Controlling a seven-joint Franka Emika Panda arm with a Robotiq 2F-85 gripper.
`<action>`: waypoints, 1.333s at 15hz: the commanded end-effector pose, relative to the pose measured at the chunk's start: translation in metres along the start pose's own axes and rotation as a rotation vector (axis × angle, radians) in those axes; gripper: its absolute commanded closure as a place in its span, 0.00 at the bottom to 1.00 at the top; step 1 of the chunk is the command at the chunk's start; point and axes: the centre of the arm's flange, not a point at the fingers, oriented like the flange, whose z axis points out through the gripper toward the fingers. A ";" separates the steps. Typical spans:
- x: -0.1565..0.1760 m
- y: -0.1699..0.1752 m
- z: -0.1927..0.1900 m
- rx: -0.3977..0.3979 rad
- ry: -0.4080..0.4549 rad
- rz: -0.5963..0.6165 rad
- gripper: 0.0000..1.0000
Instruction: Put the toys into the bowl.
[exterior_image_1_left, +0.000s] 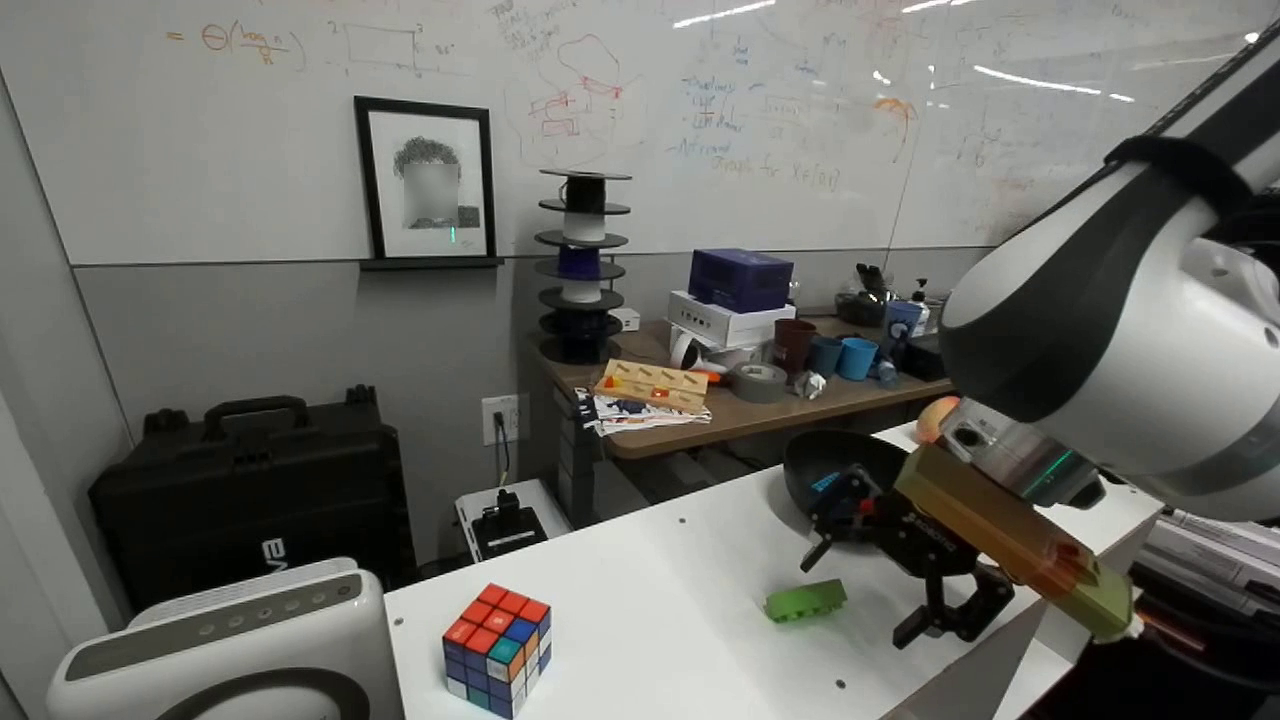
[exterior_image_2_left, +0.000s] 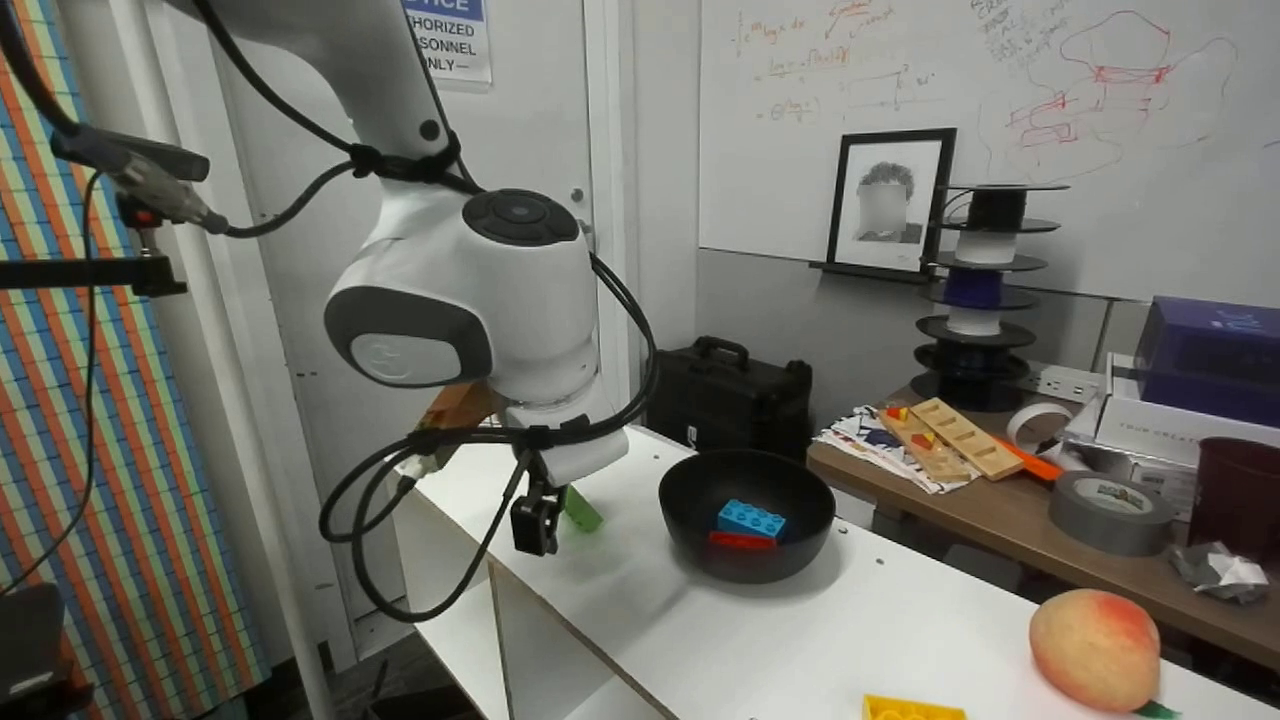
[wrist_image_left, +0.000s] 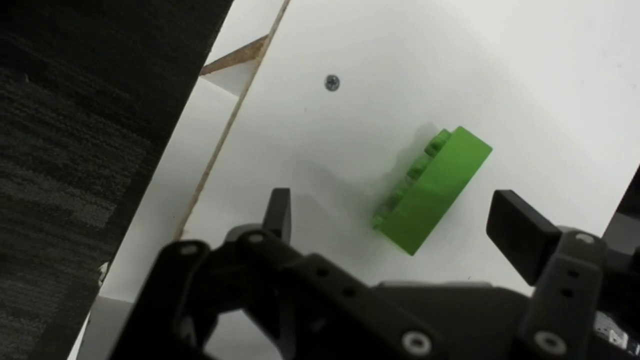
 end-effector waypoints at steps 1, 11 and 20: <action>-0.002 -0.023 0.009 -0.054 0.102 -0.086 0.00; -0.023 -0.080 0.052 -0.096 0.189 -0.389 0.00; -0.030 -0.077 0.053 -0.147 0.160 -0.466 0.80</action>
